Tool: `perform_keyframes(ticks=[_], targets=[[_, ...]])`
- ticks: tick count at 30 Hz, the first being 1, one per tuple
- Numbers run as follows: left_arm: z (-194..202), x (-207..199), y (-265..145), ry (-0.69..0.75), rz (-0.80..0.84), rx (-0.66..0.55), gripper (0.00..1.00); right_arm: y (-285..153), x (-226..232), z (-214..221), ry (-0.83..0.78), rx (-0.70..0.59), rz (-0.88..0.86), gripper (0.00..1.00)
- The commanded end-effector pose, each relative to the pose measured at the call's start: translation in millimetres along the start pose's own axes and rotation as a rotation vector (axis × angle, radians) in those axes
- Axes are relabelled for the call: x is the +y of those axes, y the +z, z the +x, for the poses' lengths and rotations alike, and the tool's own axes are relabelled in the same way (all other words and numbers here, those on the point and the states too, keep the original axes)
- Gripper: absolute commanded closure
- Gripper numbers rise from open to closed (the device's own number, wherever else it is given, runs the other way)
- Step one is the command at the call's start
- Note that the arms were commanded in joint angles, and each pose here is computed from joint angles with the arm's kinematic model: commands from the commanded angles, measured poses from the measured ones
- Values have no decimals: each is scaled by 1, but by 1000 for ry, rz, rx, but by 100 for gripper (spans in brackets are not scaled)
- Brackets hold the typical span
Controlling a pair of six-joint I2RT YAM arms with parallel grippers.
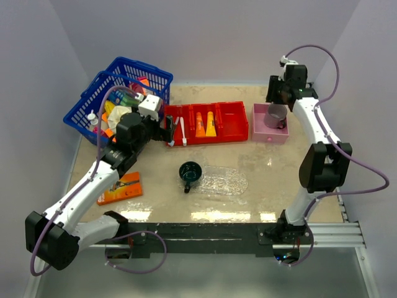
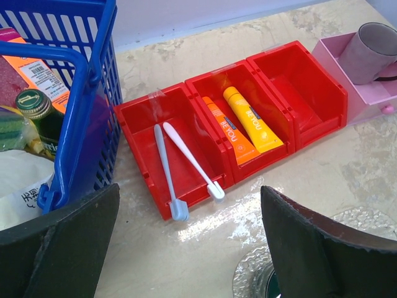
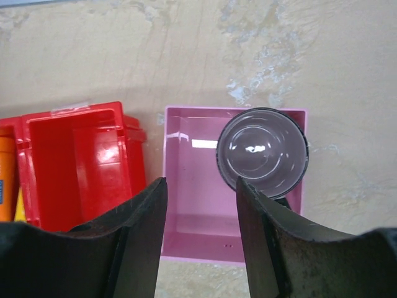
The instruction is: Prepare toiletry sets of a toothbrush and toothpaste on the tray
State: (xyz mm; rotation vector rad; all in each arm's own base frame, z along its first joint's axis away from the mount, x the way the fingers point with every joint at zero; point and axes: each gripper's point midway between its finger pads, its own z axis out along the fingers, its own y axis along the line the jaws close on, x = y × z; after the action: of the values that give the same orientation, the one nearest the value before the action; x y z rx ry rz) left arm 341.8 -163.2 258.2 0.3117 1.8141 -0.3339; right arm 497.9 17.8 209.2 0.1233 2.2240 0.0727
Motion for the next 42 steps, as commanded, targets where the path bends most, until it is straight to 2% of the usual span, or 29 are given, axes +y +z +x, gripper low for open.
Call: perform_keyframes(ticks=[1, 6, 15, 27, 38, 42], targets=[[-11, 2, 1, 24, -5, -34, 1, 5, -4, -11, -94, -17, -57, 49], [-9, 0, 3, 21, 2, -26, 1, 17, -21, 14, -163, 54, -49, 50], [-3, 0, 7, 19, 5, -7, 1, 34, -24, 46, -207, 97, -63, 51], [-2, 0, 8, 19, 2, -3, 0, 50, -12, 52, -221, 84, -125, 53], [-2, 1, 8, 22, -3, -3, 0, 64, -24, 73, -241, 154, -57, 58], [-2, 1, 8, 24, -3, -3, 0, 67, -14, 78, -275, 164, -42, 60]])
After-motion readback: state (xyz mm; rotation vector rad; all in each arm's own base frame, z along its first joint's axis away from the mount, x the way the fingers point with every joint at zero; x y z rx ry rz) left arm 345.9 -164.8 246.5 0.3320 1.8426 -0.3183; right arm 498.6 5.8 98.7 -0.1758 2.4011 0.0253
